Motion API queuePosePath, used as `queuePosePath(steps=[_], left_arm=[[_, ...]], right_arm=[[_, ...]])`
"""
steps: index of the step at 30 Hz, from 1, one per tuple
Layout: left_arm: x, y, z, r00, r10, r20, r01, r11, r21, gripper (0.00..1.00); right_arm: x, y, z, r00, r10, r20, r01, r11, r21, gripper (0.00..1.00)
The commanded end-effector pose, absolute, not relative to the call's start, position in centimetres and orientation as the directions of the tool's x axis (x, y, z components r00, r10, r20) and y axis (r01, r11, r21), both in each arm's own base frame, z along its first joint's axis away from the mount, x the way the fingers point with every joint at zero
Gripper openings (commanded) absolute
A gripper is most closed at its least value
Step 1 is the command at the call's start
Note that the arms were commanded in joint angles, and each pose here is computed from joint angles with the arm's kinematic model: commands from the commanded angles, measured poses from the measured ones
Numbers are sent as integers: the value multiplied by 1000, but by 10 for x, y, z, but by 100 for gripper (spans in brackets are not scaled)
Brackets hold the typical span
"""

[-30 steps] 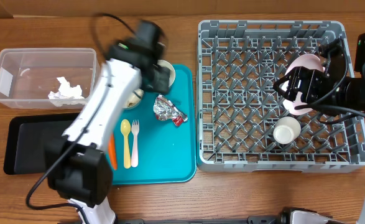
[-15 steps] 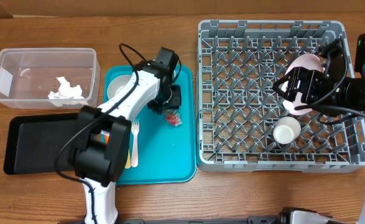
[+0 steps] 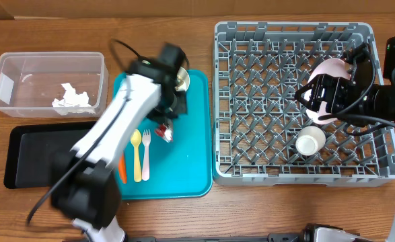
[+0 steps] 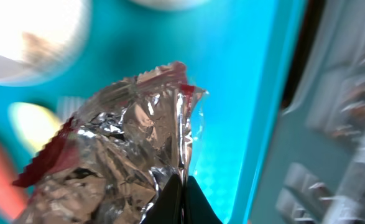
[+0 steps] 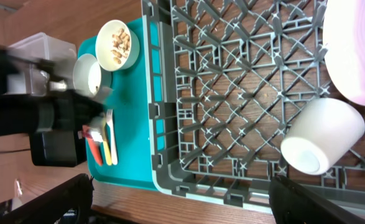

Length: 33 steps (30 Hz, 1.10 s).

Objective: Sort waste into correct bins and load items into the dishwasher rack
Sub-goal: 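Grasp the foil wrapper with the left gripper and drop it in the clear bin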

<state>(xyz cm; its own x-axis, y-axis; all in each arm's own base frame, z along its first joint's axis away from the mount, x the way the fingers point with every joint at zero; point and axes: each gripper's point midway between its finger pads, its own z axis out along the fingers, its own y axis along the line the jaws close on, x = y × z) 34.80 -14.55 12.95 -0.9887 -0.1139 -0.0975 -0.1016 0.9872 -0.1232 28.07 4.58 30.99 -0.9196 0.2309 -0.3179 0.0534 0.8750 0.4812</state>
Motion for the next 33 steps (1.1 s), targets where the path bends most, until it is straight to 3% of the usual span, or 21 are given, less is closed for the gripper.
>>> queuePosePath(steps=[1, 6, 14, 15, 17, 19, 22, 27, 33], left_arm=[[372, -90, 210, -922, -152, -355, -144, 988, -51, 4], [393, -4, 247, -827, -236, -510, -288, 957, 24, 4], [436, 87, 221, -763, -356, -540, -411, 911, -20, 4], [442, 93, 216, -756, -367, -542, -420, 907, -30, 10], [447, 94, 211, -757, -373, -536, -408, 911, -58, 40], [446, 90, 214, -764, -365, -532, -388, 919, -73, 58], [438, 87, 229, -772, -349, -531, -373, 926, -66, 72], [407, 74, 259, -803, -336, -492, -341, 936, -83, 73], [369, 36, 247, -898, -271, -347, -260, 962, -80, 69]], right_arm=[[280, 47, 313, -916, 218, -336, 34, 878, 477, 94], [280, 47, 313, -916, 218, -336, 34, 878, 477, 94], [280, 47, 313, -916, 218, -336, 34, 878, 477, 94], [280, 47, 313, -916, 218, -336, 34, 878, 477, 94], [280, 47, 313, -916, 218, -336, 34, 878, 477, 94], [280, 47, 313, -917, 218, -335, 35, 878, 477, 94], [280, 47, 313, -917, 218, -335, 35, 878, 477, 94], [280, 47, 313, -917, 218, -335, 35, 878, 477, 94], [280, 47, 313, -917, 219, -334, 35, 878, 478, 94]])
